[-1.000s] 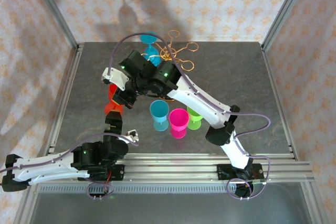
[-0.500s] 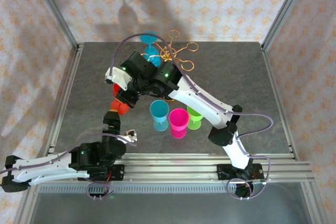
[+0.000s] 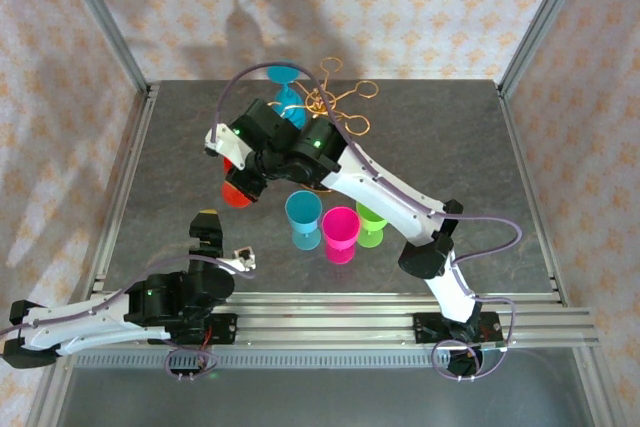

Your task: Take the wine glass off the wine glass rack

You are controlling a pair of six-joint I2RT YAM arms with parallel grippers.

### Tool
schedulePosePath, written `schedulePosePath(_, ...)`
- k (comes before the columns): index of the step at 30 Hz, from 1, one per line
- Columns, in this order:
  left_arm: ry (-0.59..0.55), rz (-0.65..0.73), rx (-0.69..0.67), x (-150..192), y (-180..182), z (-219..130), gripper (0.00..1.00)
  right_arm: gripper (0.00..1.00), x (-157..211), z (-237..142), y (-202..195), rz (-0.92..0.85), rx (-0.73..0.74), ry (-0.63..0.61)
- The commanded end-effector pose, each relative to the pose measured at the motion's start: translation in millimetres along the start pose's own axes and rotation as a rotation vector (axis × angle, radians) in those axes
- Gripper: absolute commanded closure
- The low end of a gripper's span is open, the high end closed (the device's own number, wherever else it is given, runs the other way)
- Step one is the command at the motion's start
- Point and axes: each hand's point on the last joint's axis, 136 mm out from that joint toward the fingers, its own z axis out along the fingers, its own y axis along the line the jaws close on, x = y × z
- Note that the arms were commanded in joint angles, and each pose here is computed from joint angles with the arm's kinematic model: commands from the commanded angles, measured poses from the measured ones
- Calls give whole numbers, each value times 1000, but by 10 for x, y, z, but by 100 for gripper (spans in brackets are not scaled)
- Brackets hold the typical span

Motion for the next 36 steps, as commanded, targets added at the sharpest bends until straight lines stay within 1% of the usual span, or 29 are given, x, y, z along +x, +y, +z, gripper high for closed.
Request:
schedulePosePath(1, 38, 2, -11, 98, 1, -4, 1, 100, -84, -181, -61, 17, 54, -44)
schedulePosePath(7, 59, -23, -11, 173, -4, -2, 1, 100, 44, -70, -132, 49, 84, -2)
schedulePosePath(13, 81, -60, -4, 282, -37, -3, 1, 100, 134, -12, -173, 89, 101, 13)
schedulePosePath(18, 86, -56, -2, 293, -46, -1, 1, 100, 215, 53, -172, 120, 101, 14)
schedulePosePath(27, 117, -90, -19, 363, 4, -4, 1, 100, 428, 170, -166, 174, 99, 55)
schedulePosePath(36, 128, -124, -36, 386, 64, -7, 1, 100, 581, 284, -168, 214, 102, 57)
